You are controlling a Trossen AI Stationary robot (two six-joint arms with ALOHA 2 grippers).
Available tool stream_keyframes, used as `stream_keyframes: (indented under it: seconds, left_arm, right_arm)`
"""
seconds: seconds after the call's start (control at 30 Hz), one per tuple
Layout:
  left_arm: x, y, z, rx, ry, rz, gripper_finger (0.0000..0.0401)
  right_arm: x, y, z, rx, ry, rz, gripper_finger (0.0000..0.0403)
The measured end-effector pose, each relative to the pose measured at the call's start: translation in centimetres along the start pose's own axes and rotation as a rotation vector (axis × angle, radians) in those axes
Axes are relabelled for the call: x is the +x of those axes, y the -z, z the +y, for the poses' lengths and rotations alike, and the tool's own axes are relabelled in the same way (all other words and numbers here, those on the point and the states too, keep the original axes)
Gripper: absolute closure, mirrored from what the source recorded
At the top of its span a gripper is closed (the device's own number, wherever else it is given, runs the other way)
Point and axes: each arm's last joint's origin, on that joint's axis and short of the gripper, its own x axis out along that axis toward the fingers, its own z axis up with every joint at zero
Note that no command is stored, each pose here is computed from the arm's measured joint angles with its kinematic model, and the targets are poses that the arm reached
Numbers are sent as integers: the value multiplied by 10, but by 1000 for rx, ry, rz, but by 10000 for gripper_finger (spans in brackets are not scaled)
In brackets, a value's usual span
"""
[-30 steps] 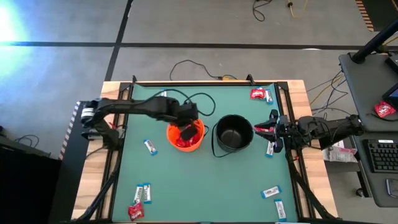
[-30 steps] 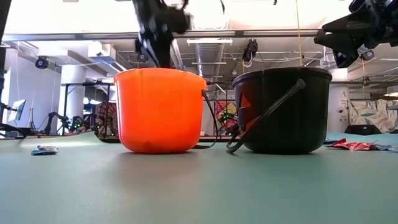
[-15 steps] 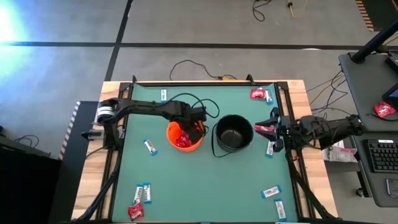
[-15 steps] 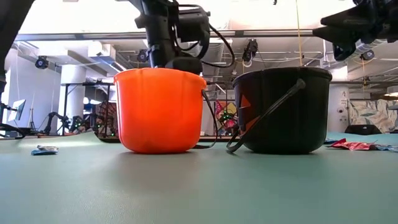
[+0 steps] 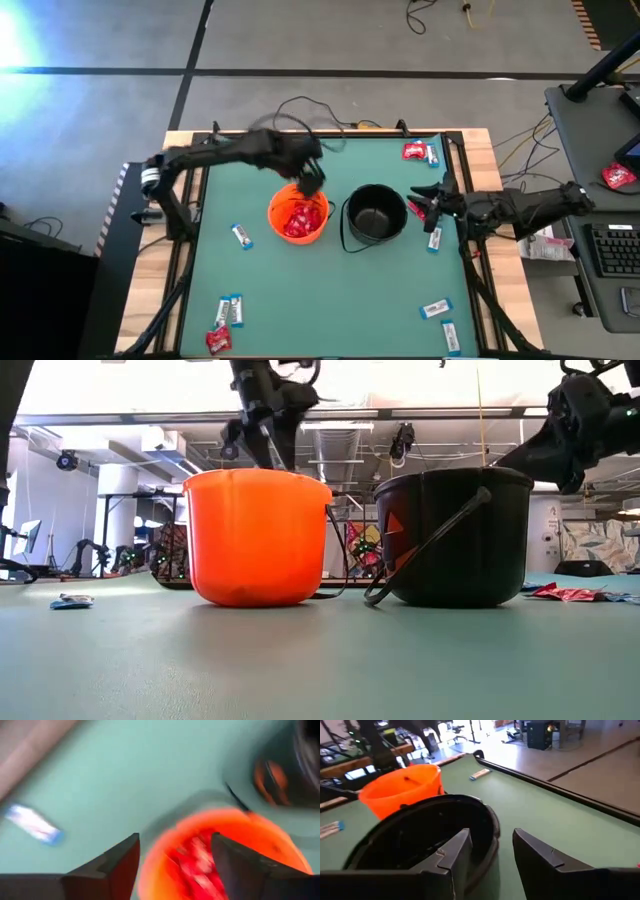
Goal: Sort candy by brand, put in halloween buckets
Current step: Put the white chocolate into the black bucket
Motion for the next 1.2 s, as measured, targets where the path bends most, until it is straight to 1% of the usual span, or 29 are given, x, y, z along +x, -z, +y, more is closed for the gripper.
stream_keyframes:
  seconds: [0.1,0.17,0.2,0.27,0.33,0.43,0.57,0.63,0.73,0.87,0.93,1.0,1.07,1.13,1.2]
  left_arm:
    - [-13,-5,34,-105,-153,-121,144]
    - [-12,0,58,-195,-243,-158,138]
    - [-8,3,69,-251,-271,-177,137]
    - [5,12,90,-358,-314,-211,137]
    - [25,21,107,-462,-335,-254,140]
    - [61,34,121,-540,-330,-321,143]
    - [106,53,125,-572,-318,-396,145]
    - [127,67,126,-592,-342,-414,145]
    - [151,86,128,-634,-382,-468,145]
    - [173,102,132,-698,-406,-532,145]
    - [180,104,132,-708,-403,-554,145]
    - [188,103,131,-694,-402,-560,145]
    - [197,106,130,-658,-422,-528,145]
    - [204,108,131,-638,-477,-505,145]
    - [206,110,129,-641,-534,-517,145]
  right_arm:
    - [0,-1,-1,6,5,-7,260]
    - [-2,-5,-1,17,-4,-22,259]
    - [-3,-7,0,18,-10,-33,259]
    - [-4,-9,-1,11,-12,-39,261]
    - [-4,-9,0,26,-15,-36,263]
    - [-6,-13,1,67,-43,-37,266]
    - [-9,-20,2,60,-69,-47,264]
    - [-9,-23,4,55,-69,-49,262]
    - [-9,-25,5,43,-62,0,263]
    - [-9,-33,9,34,-60,73,269]
    - [-6,-36,12,30,-46,116,272]
    - [0,-39,17,10,-34,151,274]
    - [7,-39,22,-12,-24,189,275]
    - [13,-39,27,-33,-11,223,275]
    - [17,-41,31,-43,-9,243,274]
